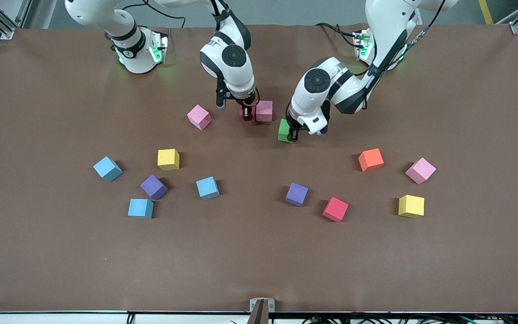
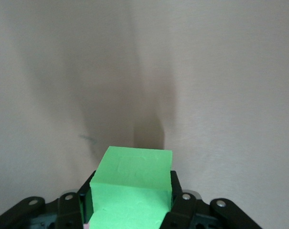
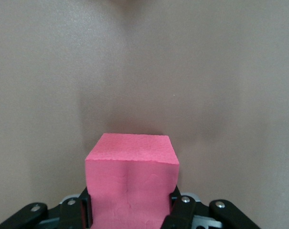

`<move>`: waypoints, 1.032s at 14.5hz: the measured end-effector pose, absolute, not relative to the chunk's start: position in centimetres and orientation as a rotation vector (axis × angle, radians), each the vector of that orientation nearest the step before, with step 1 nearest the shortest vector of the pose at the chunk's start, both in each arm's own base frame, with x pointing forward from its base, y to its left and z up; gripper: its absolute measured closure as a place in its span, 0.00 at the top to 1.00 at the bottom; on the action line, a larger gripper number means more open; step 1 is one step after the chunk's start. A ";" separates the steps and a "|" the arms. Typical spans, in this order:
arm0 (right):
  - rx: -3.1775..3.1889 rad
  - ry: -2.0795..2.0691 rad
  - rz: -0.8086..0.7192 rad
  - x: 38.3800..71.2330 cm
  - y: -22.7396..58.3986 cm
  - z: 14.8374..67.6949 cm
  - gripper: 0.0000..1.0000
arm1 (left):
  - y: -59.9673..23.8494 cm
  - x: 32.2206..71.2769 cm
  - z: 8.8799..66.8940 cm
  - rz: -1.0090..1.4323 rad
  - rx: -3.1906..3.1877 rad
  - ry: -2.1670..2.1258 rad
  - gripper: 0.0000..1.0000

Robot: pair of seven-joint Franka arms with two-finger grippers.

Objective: Arrange 11 blocks into digit 3
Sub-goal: 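Place the green cube beside the pink cube with the left gripper, then grasp the second light pink cube with the right gripper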

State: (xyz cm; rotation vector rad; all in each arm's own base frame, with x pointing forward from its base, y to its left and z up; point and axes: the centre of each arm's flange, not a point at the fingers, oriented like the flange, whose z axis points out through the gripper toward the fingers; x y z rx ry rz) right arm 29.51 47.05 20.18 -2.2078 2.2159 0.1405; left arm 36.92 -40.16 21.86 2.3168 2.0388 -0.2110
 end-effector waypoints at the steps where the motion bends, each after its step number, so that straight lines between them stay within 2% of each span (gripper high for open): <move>1: -2.207 2.217 0.140 29.5 47.1 20.2 0.57 | -40.5 36.2 22.0 -0.216 2.283 2.077 0.59; 3: -2.205 2.218 0.140 29.5 47.1 20.2 0.57 | -41.1 35.1 22.2 -0.224 2.222 2.148 0.59; 4: -2.206 2.219 0.140 29.5 47.0 20.1 0.61 | -41.1 34.8 22.2 -0.225 2.202 2.173 0.59; 8: -2.218 2.232 0.134 29.3 46.9 19.4 0.98 | -40.3 34.1 21.2 -0.225 2.160 2.258 0.59; 15: -2.296 2.184 0.154 31.0 46.2 23.2 1.00 | -40.9 30.6 20.3 -0.243 2.138 2.341 0.59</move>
